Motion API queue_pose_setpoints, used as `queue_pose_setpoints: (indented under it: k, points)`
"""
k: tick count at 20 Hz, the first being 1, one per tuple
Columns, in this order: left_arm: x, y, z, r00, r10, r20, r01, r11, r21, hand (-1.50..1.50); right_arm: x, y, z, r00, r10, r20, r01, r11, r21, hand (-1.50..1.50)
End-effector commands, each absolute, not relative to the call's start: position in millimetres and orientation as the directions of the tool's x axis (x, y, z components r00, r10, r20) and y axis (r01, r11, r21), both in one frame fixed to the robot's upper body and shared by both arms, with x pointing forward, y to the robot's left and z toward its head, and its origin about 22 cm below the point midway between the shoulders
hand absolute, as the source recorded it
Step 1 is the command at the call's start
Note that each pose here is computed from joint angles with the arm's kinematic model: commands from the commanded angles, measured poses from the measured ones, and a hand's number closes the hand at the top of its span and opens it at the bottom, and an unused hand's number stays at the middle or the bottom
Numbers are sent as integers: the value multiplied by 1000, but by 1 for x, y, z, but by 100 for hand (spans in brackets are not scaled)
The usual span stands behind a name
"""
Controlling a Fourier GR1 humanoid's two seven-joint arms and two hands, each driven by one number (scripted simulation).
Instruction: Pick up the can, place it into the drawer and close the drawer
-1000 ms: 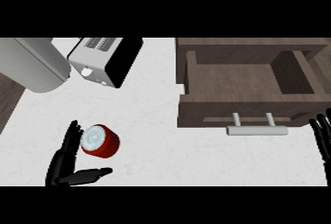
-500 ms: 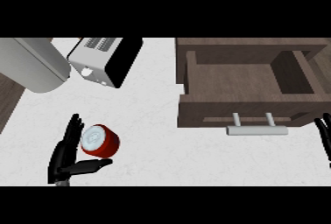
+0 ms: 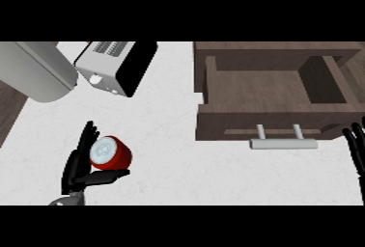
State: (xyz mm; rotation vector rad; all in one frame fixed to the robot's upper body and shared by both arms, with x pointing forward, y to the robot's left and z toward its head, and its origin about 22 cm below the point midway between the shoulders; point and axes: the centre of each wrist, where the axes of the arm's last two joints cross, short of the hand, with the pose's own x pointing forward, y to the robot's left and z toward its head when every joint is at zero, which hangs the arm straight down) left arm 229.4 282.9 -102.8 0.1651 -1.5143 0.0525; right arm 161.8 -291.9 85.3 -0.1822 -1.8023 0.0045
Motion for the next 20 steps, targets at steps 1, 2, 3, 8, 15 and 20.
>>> queue_pose_setpoints:
  k: [1, 2, 3, 8, 15, 20]
  points:
    - [248, 278, -110, 64, -63, 996, -149, 986, 72, -150, 145, -291, 96, -240, 95, 966, 106, 992, -71, -150]
    - [230, 262, -121, 62, -57, 996, -132, 989, 65, -150, 148, -310, 92, -250, 127, 960, 111, 989, -102, -150]
    - [227, 278, -109, 67, -59, 996, -101, 993, 66, -150, 161, -303, 80, -245, 129, 961, 132, 986, -99, -150]
    - [247, 264, -105, 43, -76, 996, -88, 993, 79, -150, 152, -298, 108, -215, 107, 971, 107, 991, -85, -150]
    - [248, 245, -95, 13, -44, 999, -58, 997, 45, 150, 154, -308, 110, -233, 114, 966, 110, 990, -90, -150]
    - [256, 239, -96, 12, 10, 1000, -42, 999, -10, 150, 141, -284, 101, -236, 105, 966, 130, 989, -75, -150]
